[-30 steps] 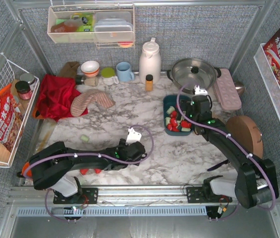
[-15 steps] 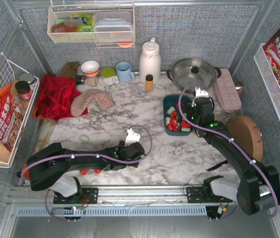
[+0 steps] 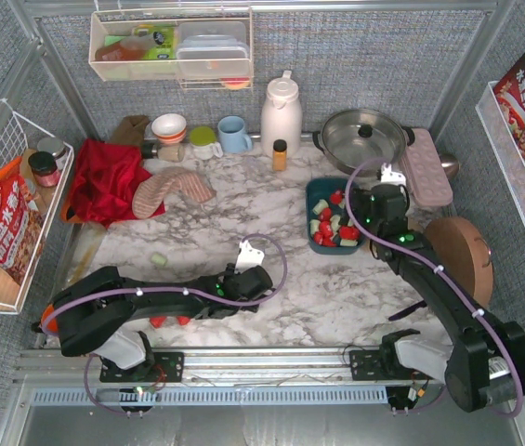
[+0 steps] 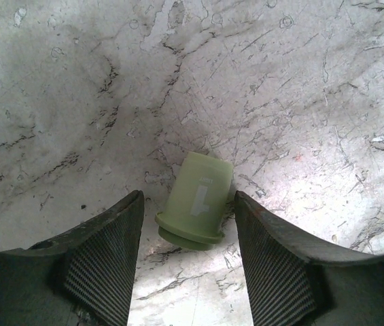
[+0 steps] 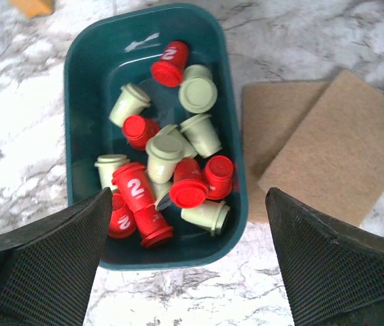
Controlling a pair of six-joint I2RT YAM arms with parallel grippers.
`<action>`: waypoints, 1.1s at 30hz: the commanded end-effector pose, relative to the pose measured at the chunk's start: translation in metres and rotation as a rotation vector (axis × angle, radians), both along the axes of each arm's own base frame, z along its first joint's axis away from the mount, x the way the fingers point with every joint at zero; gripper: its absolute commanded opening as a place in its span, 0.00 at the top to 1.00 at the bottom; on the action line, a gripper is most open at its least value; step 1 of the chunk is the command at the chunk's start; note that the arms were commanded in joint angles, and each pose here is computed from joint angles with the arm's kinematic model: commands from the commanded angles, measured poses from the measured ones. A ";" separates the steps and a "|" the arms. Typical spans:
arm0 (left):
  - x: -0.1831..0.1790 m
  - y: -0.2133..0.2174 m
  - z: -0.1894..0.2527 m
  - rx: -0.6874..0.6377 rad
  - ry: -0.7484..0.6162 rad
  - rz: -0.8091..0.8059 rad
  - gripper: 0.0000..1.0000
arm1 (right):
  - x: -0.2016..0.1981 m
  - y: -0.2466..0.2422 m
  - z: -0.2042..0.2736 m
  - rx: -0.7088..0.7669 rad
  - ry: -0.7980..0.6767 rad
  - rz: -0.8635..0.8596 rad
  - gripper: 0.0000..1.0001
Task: Mix the coffee capsules in the storage basket
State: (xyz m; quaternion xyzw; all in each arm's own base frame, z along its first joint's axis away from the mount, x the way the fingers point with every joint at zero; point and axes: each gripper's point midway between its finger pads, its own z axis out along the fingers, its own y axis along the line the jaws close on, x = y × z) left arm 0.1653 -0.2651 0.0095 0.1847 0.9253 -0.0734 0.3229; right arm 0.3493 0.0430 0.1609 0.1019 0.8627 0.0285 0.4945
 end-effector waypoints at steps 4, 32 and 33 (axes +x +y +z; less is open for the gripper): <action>-0.007 0.003 -0.006 0.004 0.039 0.004 0.38 | -0.005 -0.022 -0.001 0.059 -0.049 -0.173 0.01; 0.009 -0.017 0.041 -0.146 -0.100 -0.059 0.60 | -0.004 -0.001 0.000 0.089 -0.004 -0.052 0.03; 0.013 -0.016 0.048 -0.161 -0.134 -0.057 0.60 | -0.004 0.006 0.000 0.106 0.003 -0.017 0.05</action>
